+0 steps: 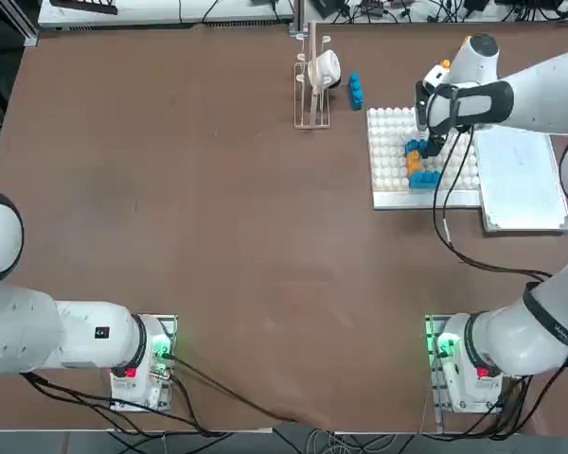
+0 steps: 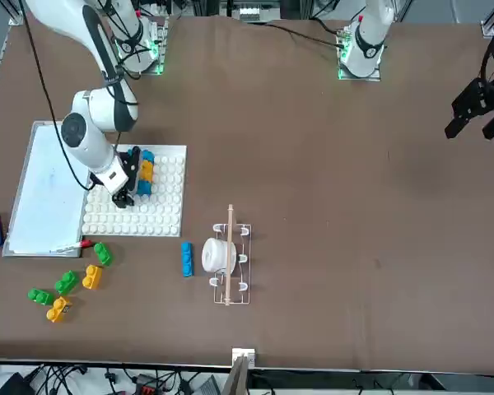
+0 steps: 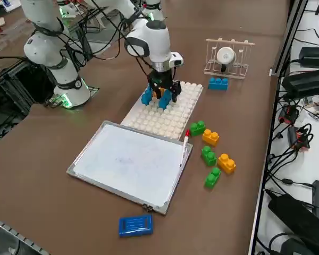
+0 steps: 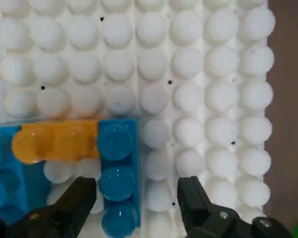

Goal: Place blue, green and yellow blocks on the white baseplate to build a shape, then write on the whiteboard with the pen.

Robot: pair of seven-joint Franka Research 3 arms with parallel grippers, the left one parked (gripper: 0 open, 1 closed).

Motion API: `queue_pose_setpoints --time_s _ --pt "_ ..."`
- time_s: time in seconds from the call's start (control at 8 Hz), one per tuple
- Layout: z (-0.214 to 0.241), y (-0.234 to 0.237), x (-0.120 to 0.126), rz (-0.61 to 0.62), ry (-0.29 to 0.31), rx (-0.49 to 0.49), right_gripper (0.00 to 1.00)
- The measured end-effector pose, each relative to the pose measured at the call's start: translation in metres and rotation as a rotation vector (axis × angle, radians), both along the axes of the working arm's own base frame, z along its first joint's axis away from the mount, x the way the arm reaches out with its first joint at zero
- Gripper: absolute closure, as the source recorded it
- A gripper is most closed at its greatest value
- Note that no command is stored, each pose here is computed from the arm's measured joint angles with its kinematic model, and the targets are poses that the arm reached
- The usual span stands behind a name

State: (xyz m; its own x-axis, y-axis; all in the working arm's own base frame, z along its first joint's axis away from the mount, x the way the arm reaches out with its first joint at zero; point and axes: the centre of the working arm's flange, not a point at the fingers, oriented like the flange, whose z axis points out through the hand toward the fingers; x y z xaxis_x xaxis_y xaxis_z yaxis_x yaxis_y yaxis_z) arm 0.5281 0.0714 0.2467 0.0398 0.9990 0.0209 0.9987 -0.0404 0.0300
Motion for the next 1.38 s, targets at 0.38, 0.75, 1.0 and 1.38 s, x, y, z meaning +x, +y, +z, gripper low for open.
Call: queue_pose_setpoints --time_s 0.38,0.75,1.0,1.38 --pt "0.047 0.001 0.0 -0.028 -0.016 0.017 0.0" --pt "0.095 -0.01 0.009 -0.199 0.013 0.031 0.0" --pt "0.114 -0.028 0.025 -0.389 0.001 0.04 0.0" --pt "0.103 -0.053 0.052 -0.71 0.036 0.031 0.0"
